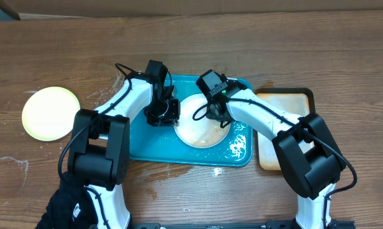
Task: Clean dirty plates on tray and stack at the side
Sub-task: 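Scrub the white plate with the sponge while the left gripper holds it, then move the sponge back to the soapy tray and lift the white plate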
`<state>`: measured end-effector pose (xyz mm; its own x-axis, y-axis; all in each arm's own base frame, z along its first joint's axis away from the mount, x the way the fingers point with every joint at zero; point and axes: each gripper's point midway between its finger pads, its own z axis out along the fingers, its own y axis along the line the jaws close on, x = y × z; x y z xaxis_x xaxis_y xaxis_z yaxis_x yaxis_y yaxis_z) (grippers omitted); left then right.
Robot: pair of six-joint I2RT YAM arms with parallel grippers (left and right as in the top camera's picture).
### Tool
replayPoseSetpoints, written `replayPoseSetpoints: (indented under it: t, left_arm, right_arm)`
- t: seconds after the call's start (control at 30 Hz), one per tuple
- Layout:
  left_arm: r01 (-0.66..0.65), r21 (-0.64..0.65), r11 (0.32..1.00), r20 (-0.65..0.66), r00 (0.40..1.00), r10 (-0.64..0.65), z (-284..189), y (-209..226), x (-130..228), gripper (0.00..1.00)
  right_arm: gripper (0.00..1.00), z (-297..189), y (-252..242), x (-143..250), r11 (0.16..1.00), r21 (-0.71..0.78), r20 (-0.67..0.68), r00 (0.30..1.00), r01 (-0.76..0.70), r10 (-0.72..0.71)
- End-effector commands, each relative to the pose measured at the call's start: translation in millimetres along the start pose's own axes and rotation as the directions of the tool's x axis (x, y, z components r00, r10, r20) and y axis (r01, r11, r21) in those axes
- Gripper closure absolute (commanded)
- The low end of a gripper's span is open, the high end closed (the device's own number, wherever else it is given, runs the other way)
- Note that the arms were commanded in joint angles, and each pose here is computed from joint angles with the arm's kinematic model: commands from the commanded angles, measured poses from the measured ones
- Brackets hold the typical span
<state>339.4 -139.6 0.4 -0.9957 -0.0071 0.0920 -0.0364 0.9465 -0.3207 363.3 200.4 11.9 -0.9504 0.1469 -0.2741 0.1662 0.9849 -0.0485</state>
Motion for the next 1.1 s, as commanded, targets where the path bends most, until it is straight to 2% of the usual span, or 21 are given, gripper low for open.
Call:
replayPoseSetpoints:
  t: [0.0, 0.1, 0.33, 0.47, 0.6, 0.7, 0.87, 1.07]
  left_arm:
    - [0.022, -0.161, 0.987, -0.062, 0.998, -0.033, 25.2, 41.1, 15.6, 0.96]
    - [0.024, -0.159, 0.987, -0.054, 0.998, -0.033, 25.3, 40.8, 13.6, 0.96]
    - [0.029, -0.153, 0.988, -0.044, 0.998, -0.036, 25.0, 41.3, 10.7, 0.96]
    - [0.047, -0.154, 0.987, -0.025, 0.998, -0.052, 23.5, 41.2, 6.0, 0.96]
    - [0.068, -0.140, 0.988, 0.025, 0.998, -0.065, 8.4, 34.9, -12.2, 0.96]
    - [0.066, -0.159, 0.985, 0.099, 0.994, -0.051, -20.4, 27.2, -33.8, 0.96]
    - [0.061, -0.245, 0.968, 0.243, 0.970, 0.001, -96.3, 12.1, -65.1, 0.96]
    - [0.043, -0.274, 0.961, 0.391, 0.918, 0.070, -183.0, -24.6, -72.5, 0.96]
  right_arm:
    - [0.96, 10.5, -49.1, -16.3, 0.981, 0.194, 0.017, 1.000, -0.007, 0.003]
    - [0.96, -15.5, -41.6, -34.6, 0.984, 0.178, 0.034, 0.999, -0.008, 0.002]
    - [0.96, -114.8, -18.1, -89.8, 0.999, 0.053, 0.137, 0.991, -0.012, 0.005]
    - [0.96, -153.9, -26.3, -98.7, 0.999, 0.043, 0.151, 0.988, -0.024, 0.017]
    - [0.96, -160.0, -51.7, -91.2, 0.995, 0.096, 0.098, 0.995, -0.040, 0.030]
    - [0.96, -154.4, -73.8, -82.1, 0.988, 0.142, 0.028, 0.998, -0.056, 0.053]
    - [0.96, -146.7, -102.2, -77.6, 0.979, 0.183, -0.039, 0.994, -0.096, 0.104]
    - [0.96, -142.1, -124.7, -78.6, 0.970, 0.200, -0.076, 0.985, -0.137, 0.155]
